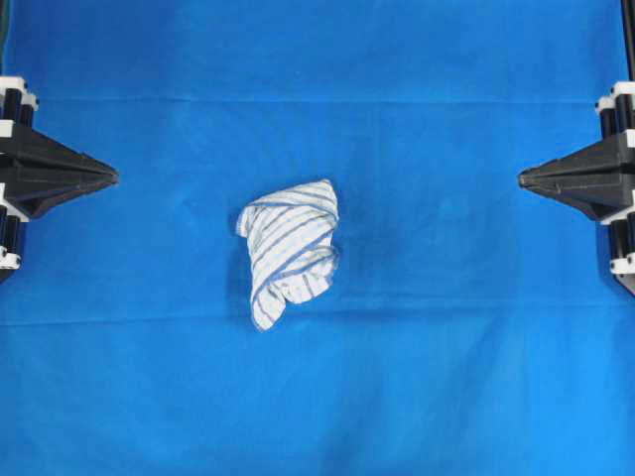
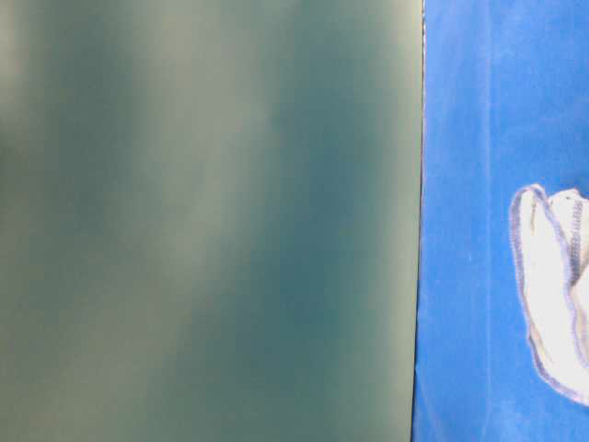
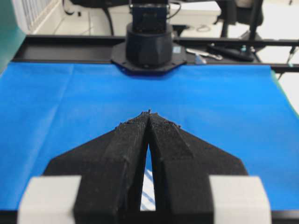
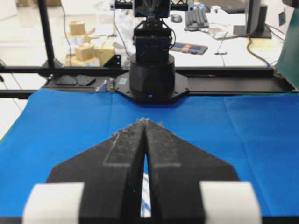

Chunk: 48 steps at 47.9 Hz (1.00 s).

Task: Hand over the towel.
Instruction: 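Reach the left gripper to the striped towel and grasp it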

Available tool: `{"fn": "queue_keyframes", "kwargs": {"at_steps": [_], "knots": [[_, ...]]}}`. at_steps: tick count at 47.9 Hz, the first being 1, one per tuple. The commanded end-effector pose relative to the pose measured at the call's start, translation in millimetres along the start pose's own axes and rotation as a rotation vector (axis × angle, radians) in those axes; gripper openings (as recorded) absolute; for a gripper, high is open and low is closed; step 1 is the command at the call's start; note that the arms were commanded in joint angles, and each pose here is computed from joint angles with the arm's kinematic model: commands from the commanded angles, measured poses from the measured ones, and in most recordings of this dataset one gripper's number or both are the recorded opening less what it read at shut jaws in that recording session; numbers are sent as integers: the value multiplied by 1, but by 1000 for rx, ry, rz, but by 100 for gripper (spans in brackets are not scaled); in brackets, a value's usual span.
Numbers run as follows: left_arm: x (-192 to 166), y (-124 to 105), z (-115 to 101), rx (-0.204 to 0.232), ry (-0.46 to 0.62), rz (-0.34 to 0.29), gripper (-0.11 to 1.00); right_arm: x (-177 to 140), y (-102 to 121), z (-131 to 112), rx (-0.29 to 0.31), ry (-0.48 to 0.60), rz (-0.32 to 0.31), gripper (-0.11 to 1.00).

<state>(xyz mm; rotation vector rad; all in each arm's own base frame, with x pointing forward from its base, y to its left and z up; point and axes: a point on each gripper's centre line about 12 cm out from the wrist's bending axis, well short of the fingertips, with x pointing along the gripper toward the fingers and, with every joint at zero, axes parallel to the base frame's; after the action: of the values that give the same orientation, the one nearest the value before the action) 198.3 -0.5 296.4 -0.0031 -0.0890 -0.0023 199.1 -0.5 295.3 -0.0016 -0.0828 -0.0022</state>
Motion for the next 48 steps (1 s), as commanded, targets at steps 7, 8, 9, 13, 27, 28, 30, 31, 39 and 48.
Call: {"fn": "queue_keyframes", "kwargs": {"at_steps": [7,8,9,13,27,28,30,31,39,48], "knots": [[14,-4,2,12,15,-19,0,8,-1,9,-8,11,-4,0],[16,-5,2,14,17,-22,0,8,-1,10,-9,14,-4,0],[18,-6,2,15,18,-25,0,8,-1,10,-9,17,-4,0],[25,-9,1,17,29,-40,0,9,-1,10,-8,23,-4,0],[74,-17,-30,12,175,-59,1,9,-1,10,-8,29,-5,0],[78,-17,-34,10,192,-58,1,9,-1,10,-7,29,-6,0],[88,-19,-41,2,226,-62,3,9,-2,10,-8,29,-7,0],[92,-20,-43,-2,238,-63,6,9,-2,9,-8,32,-10,0],[125,-38,-71,3,379,-111,52,9,-5,8,-8,48,-24,0],[154,-45,-118,-24,564,-104,93,9,-6,8,-9,48,-30,0]]}}
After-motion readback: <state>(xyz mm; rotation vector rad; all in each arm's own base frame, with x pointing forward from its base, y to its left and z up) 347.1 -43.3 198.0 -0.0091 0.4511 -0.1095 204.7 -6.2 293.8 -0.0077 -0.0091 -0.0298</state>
